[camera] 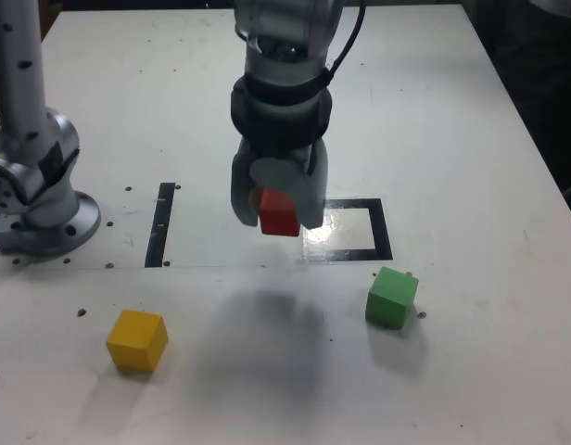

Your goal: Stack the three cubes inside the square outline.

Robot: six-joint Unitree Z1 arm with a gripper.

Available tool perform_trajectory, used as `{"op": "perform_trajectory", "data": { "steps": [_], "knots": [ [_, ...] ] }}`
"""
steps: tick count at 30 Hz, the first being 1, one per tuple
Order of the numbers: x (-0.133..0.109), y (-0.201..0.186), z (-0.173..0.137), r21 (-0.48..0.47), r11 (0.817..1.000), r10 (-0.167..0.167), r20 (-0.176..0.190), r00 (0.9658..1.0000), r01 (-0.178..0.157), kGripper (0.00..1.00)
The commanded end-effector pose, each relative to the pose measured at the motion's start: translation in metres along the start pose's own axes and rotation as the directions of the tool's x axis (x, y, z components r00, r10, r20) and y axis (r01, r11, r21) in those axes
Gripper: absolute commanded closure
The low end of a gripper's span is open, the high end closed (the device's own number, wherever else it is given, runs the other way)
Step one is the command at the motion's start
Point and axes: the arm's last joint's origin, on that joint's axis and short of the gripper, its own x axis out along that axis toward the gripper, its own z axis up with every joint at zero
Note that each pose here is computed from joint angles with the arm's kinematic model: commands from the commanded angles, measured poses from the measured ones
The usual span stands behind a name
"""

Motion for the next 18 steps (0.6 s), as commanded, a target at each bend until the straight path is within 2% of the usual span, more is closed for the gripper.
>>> {"op": "perform_trajectory", "data": {
  "steps": [1,5,10,14,18],
  "knots": [
    [-0.002,0.005,0.006,-0.01,1.0,0.009,-0.002,1.0,-0.009,0.61],
    [0.002,0.018,0.024,-0.026,1.0,0.009,-0.011,0.9999,-0.009,0.61],
    [0.012,0.037,0.044,-0.036,0.999,-0.024,-0.025,0.9994,0.023,0.61],
    [0.012,0.046,0.05,-0.043,0.998,-0.042,-0.018,0.9989,0.042,0.61],
    [0.01,0.048,0.059,-0.042,0.998,-0.042,-0.007,0.9991,0.042,0.61]
  ]
}}
